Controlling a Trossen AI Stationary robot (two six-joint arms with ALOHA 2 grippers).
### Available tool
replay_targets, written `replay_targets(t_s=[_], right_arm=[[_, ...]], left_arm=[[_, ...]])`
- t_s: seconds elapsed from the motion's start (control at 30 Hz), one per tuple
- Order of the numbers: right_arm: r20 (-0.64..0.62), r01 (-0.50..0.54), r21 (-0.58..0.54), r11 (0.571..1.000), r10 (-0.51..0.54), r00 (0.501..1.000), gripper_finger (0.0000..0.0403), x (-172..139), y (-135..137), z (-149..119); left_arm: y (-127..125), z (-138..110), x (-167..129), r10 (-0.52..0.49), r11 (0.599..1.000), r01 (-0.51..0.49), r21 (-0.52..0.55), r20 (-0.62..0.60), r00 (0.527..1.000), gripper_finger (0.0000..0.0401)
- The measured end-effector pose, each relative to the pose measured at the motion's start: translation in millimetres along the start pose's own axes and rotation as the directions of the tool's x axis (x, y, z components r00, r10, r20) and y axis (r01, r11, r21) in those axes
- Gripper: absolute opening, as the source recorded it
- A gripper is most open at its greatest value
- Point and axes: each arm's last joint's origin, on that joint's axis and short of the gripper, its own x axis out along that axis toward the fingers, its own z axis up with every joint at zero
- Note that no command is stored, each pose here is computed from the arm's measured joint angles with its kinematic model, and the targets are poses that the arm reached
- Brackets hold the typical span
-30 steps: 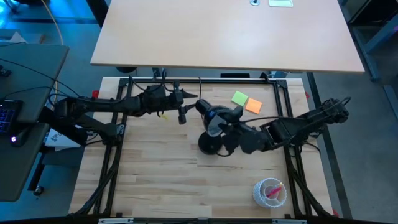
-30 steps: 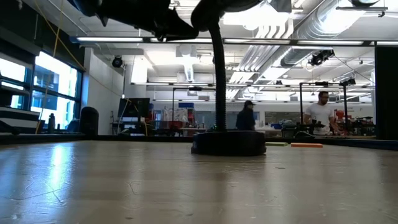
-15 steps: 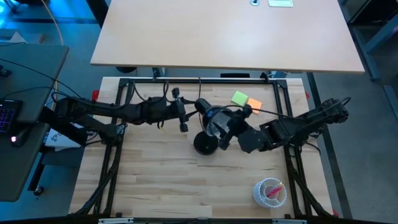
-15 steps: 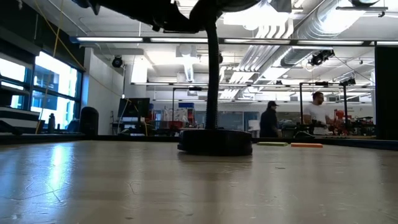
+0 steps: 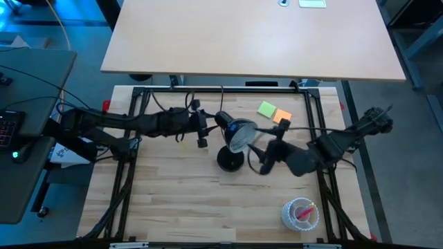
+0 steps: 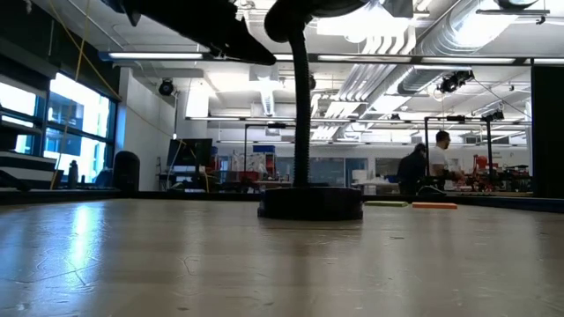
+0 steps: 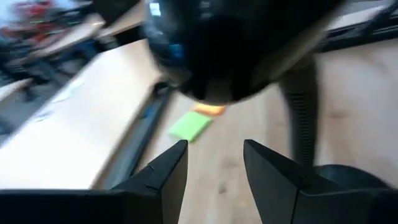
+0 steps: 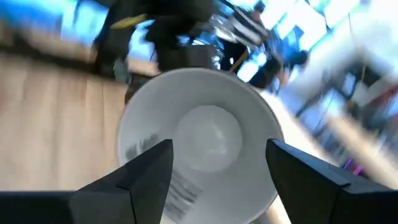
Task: Screw lightbulb
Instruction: Insert the white lightbulb into the black lamp
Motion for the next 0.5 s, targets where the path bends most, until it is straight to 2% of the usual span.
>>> replay_targets(t_s=[0.03, 0.07, 0.1, 0.17, 0.2, 0.23, 0.27, 0.43, 0.5], right_arm=[[0.003, -0.010, -0.119, 0.993, 0.011, 1.000, 0.0254, -2.8, 1.8, -0.1], [0.000, -0.024, -0.269, 0.963, 0.025, 1.000, 0.0254, -4.7, 4.0, -1.1], [-0.011, -0.045, -0.432, 0.901, 0.045, 0.999, 0.0254, -5.5, 6.9, -3.1], [-0.042, -0.091, -0.700, 0.709, 0.087, 0.995, 0.0253, -5.3, 12.1, -7.9], [-0.053, -0.100, -0.784, 0.613, 0.094, 0.994, 0.0253, -3.3, 16.0, -9.3], [-0.059, -0.100, -0.831, 0.548, 0.092, 0.994, 0.0253, -0.2, 19.4, -9.9], [-0.063, -0.097, -0.859, 0.503, 0.084, 0.994, 0.0253, 4.1, 22.3, -10.1], [-0.054, -0.046, -0.919, 0.390, -0.008, 0.999, 0.0253, 26.7, 33.4, -7.8], [-0.050, -0.037, -0.932, 0.360, -0.027, 0.998, 0.0253, 34.3, 36.1, -6.9]], left_arm=[[3.3, -1.4, 1.2, -0.050, 0.999, 0.050, 0.002, 0.013, 0.999, 0.0152], [7.0, -2.8, 2.3, -0.096, 0.995, 0.096, 0.003, 0.025, 0.995, 0.0152], [11.4, -4.5, 3.4, -0.131, 0.991, 0.131, 0.002, 0.034, 0.991, 0.0152], [21.0, -7.7, 5.2, -0.175, 0.985, 0.175, -0.007, 0.051, 0.983, 0.0152], [25.5, -9.1, 5.8, -0.190, 0.981, 0.191, -0.021, 0.059, 0.980, 0.0152], [29.7, -10.2, 6.4, -0.204, 0.978, 0.207, -0.036, 0.071, 0.976, 0.0152], [33.8, -10.5, 6.8, -0.220, 0.973, 0.225, -0.054, 0.091, 0.971, 0.0152], [41.4, -7.6, 6.3, -0.311, 0.937, 0.333, -0.103, 0.185, 0.932, 0.0152], [41.4, -5.6, 6.0, -0.320, 0.932, 0.347, -0.106, 0.209, 0.924, 0.0152]])
